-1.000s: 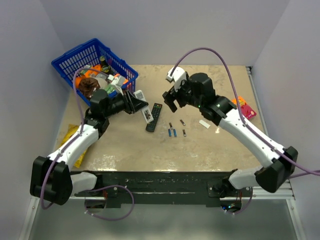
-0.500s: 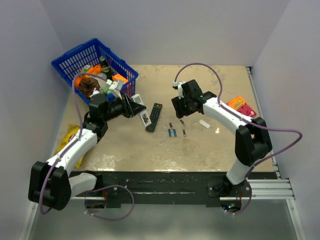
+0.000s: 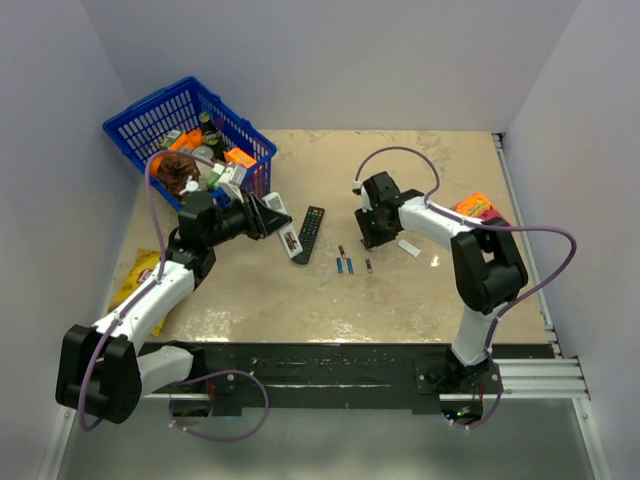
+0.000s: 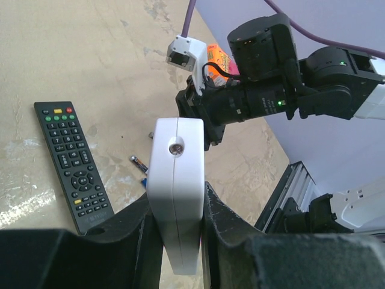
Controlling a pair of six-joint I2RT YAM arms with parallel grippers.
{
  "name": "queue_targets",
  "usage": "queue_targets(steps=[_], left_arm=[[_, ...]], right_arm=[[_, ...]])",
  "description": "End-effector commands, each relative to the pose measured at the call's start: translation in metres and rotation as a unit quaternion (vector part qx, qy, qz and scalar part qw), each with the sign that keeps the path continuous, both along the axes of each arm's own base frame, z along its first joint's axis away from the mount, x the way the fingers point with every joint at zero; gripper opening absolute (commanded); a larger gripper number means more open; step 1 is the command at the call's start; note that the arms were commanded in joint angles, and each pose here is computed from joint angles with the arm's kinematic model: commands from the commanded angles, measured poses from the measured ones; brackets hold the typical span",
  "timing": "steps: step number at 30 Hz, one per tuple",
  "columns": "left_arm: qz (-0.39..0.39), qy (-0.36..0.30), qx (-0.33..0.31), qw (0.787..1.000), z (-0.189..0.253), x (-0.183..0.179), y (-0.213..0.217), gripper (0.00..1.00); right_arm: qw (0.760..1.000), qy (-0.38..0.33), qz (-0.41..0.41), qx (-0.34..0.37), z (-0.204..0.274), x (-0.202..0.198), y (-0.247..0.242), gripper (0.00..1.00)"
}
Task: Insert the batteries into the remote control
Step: Pick up the battery from the center of the board.
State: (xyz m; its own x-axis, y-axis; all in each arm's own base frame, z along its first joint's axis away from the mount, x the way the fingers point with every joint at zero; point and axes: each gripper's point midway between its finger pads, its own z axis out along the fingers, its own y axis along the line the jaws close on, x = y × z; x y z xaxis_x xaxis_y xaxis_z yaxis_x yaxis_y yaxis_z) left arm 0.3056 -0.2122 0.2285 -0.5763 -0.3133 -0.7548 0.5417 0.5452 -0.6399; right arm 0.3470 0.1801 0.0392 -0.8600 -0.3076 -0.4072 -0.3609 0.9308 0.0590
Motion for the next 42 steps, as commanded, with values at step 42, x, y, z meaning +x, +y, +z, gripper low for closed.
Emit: queue_targets(steps=[42], left_arm=[[-0.002,-0.002,-0.113,0.994,0.011,0.004,-0.009,0.0]], right_arm=[[0.995,-0.054,0.068,0.056,0.071,-0.012,0.04,0.04]])
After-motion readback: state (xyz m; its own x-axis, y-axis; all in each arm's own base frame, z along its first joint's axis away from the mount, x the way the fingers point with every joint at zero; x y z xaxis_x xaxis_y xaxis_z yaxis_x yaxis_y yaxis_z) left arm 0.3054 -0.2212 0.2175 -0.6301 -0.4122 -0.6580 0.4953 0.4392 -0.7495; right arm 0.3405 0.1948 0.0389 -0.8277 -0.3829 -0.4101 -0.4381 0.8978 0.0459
